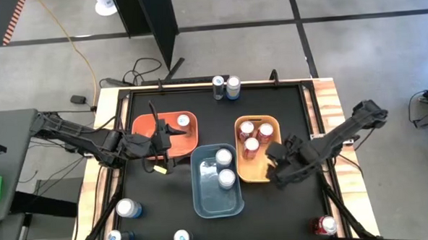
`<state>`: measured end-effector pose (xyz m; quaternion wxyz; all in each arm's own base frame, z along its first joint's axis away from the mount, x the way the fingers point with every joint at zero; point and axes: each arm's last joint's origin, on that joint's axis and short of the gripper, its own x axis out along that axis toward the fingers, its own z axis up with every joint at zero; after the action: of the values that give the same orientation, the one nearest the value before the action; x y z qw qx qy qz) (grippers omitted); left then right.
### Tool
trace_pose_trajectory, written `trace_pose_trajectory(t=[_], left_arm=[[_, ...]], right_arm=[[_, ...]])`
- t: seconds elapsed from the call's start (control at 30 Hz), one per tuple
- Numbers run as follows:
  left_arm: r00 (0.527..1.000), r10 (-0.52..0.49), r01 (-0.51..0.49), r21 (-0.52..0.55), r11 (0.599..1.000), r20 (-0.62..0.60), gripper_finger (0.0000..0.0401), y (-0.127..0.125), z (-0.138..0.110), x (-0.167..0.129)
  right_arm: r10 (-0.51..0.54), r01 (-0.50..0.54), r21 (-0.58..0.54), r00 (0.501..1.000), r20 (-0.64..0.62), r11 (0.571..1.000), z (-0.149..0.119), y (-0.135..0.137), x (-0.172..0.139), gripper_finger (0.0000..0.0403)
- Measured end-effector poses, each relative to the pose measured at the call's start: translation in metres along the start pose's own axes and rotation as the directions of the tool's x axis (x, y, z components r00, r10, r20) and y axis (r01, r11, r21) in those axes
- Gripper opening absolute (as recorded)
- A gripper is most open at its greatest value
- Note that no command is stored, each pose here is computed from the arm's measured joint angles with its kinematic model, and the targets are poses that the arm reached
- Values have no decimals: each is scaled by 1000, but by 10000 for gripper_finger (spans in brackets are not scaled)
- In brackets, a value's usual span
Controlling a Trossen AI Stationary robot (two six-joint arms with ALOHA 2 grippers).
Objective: Sort soda cans
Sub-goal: Put the red-white soda can into the yellow bin
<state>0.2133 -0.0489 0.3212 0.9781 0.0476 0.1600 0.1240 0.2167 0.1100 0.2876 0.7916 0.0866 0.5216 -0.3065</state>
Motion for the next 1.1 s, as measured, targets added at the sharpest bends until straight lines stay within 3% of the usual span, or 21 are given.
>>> trace_pose_trajectory(t=[0.1,0.23,0.47,0.6,0.67,0.87,1.1], left_arm=[[1000,0,0,0,1000,0,366,0,0,0],[1000,0,0,6,1000,-6,366,0,-1,1],[999,-5,3,27,1000,38,366,-12,1,20],[990,-69,63,55,997,126,366,-25,5,43],[980,-93,85,55,995,176,366,-31,8,53],[979,-103,93,66,993,177,366,-48,17,81],[989,-105,95,101,990,100,366,-62,22,106]], right_arm=[[-58,58,-7,998,-5,998,1,3,13,341],[-43,41,-77,999,-27,996,-2,7,13,278],[69,-74,-99,996,-55,992,-17,-3,-21,196],[150,-154,-124,988,-43,980,-26,-11,-39,167],[198,-210,-144,976,-94,967,-33,-13,-46,158],[282,-353,-224,914,-292,909,-65,-7,-62,178],[305,-415,-185,848,-433,891,-112,-7,-85,290]])
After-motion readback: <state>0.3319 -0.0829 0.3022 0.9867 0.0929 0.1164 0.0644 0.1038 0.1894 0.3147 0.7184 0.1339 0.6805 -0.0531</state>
